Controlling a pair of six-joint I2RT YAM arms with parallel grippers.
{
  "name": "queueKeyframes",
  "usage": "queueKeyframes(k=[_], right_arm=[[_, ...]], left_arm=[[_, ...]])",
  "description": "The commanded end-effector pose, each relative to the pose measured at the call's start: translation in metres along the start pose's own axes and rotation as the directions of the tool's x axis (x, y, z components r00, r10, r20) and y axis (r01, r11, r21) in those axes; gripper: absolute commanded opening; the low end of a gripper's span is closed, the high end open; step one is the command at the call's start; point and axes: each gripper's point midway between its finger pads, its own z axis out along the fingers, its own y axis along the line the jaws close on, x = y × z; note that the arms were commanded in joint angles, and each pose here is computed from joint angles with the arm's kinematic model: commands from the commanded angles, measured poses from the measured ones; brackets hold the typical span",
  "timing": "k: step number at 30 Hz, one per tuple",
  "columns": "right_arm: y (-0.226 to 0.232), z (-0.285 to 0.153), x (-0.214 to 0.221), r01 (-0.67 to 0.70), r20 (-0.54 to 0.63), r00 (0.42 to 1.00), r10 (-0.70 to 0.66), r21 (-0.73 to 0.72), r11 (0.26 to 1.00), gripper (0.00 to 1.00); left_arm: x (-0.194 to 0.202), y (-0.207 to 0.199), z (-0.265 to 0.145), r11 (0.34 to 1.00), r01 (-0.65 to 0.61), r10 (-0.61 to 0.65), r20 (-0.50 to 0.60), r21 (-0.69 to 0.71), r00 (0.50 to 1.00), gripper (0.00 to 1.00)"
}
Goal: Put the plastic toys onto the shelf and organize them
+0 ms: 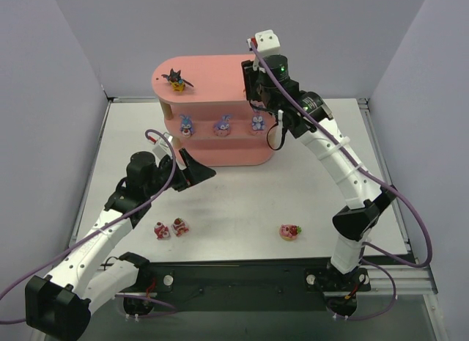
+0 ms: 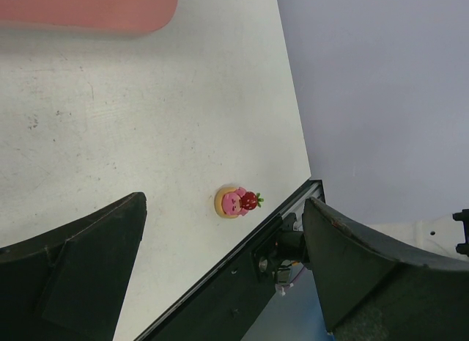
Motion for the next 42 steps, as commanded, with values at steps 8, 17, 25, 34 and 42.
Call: queueKeyframes(k=[8,17,25,34,42], right_arm=[[-0.015,-0.004,-0.013,-0.059,-0.006,0.998,0.059,0.015,0.998,0.07],[-0.018,0.001,-0.01,-0.074,-0.019,0.997,0.074,0.017,0.997,0.15],[-0.017,0.006,-0.011,-0.079,-0.02,0.997,0.079,0.011,0.997,0.29],[-0.017,0.008,-0.012,-0.079,-0.019,0.997,0.079,0.008,0.997,0.47],[-0.019,0.007,-0.017,-0.092,-0.006,0.996,0.093,0.013,0.996,0.51]], left_arm=[[0.001,-0.002,-0.002,1.0,-0.009,0.009,-0.002,0.019,1.0,0.97],[0.004,-0.001,-0.003,1.0,0.001,-0.001,-0.006,0.021,1.0,0.97],[0.004,-0.001,-0.004,1.0,0.002,-0.002,-0.005,0.022,1.0,0.97],[0.004,-0.001,-0.004,1.0,0.003,-0.003,-0.003,0.022,1.0,0.97],[0.004,-0.001,-0.004,1.0,0.004,-0.004,-0.003,0.023,1.0,0.97]])
